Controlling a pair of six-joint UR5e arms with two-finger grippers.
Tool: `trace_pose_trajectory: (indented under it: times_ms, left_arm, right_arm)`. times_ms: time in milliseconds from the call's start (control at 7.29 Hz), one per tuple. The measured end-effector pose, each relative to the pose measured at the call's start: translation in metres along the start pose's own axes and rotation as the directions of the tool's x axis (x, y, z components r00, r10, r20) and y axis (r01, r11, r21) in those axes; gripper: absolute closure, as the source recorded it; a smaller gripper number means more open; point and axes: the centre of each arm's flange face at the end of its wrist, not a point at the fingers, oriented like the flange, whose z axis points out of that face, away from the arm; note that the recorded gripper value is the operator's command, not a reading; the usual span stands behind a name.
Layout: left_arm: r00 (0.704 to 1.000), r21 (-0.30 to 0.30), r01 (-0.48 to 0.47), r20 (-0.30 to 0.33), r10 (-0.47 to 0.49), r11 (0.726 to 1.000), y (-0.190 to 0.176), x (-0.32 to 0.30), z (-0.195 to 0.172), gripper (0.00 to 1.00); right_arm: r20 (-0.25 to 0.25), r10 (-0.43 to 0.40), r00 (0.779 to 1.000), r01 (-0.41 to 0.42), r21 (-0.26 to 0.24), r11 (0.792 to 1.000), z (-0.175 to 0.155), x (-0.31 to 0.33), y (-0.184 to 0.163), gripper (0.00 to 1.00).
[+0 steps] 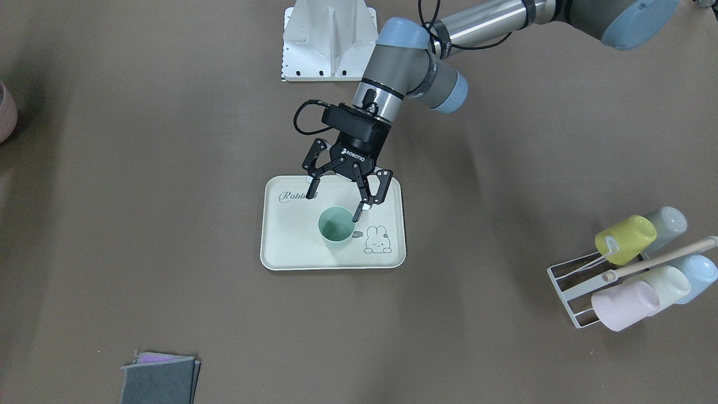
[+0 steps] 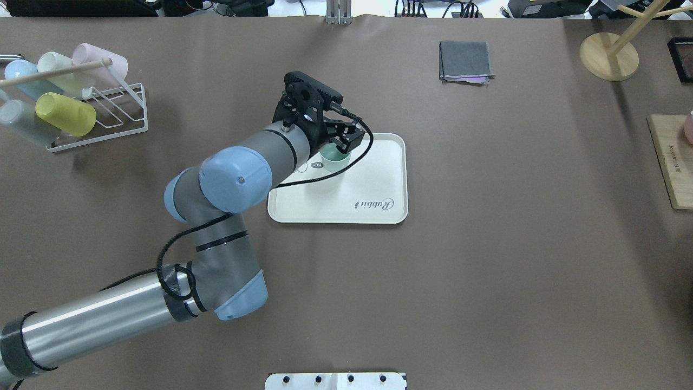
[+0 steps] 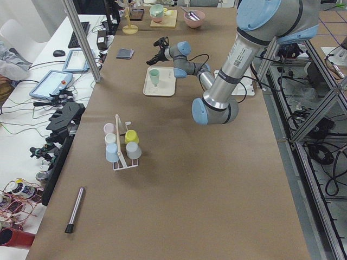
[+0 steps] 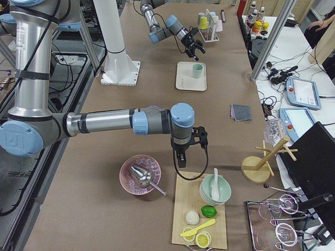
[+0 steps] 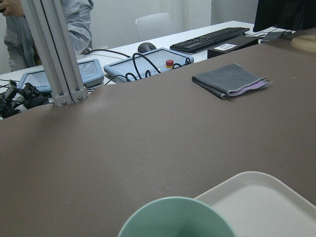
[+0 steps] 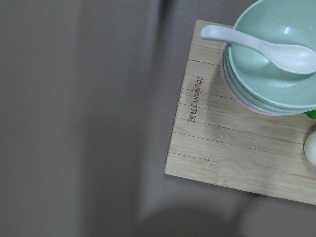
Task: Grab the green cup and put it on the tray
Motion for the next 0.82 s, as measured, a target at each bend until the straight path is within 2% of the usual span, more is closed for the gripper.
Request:
trace_pose_trajectory:
  times_ms: [274, 411, 549, 686, 823]
  left_arm:
    - [0.997, -0.142, 0.073, -0.005, -0.075, 0.987, -0.029, -0.140, -0.043, 0.02]
    - [0.991, -0.236, 0.132, 0.012, -0.133, 0.963, -0.044, -0.223, -0.072, 0.02]
    - [0.979, -0.323, 0.205, 0.051, -0.200, 0.924, -0.065, -0.309, -0.111, 0.02]
    - [0.969, -0.380, 0.248, 0.095, -0.229, 0.891, -0.079, -0.383, -0.154, 0.02]
    - [0.965, -0.416, 0.259, 0.138, -0.221, 0.872, -0.078, -0.442, -0.196, 0.02]
  right_arm:
    - [-0.002, 0.000, 1.000, 0.000, 0.000, 1.000, 0.000, 0.000, 0.000, 0.00]
    - [-0.003, 0.000, 1.000, 0.000, 0.000, 1.000, 0.000, 0.000, 0.000, 0.00]
    - [-0.003, 0.001, 1.000, -0.001, -0.001, 1.000, 0.000, 0.001, 0.001, 0.00]
    - [-0.002, 0.002, 1.000, -0.002, -0.002, 1.000, 0.001, 0.001, 0.001, 0.00]
    - [-0.002, 0.002, 1.000, -0.002, -0.002, 1.000, 0.001, 0.001, 0.001, 0.00]
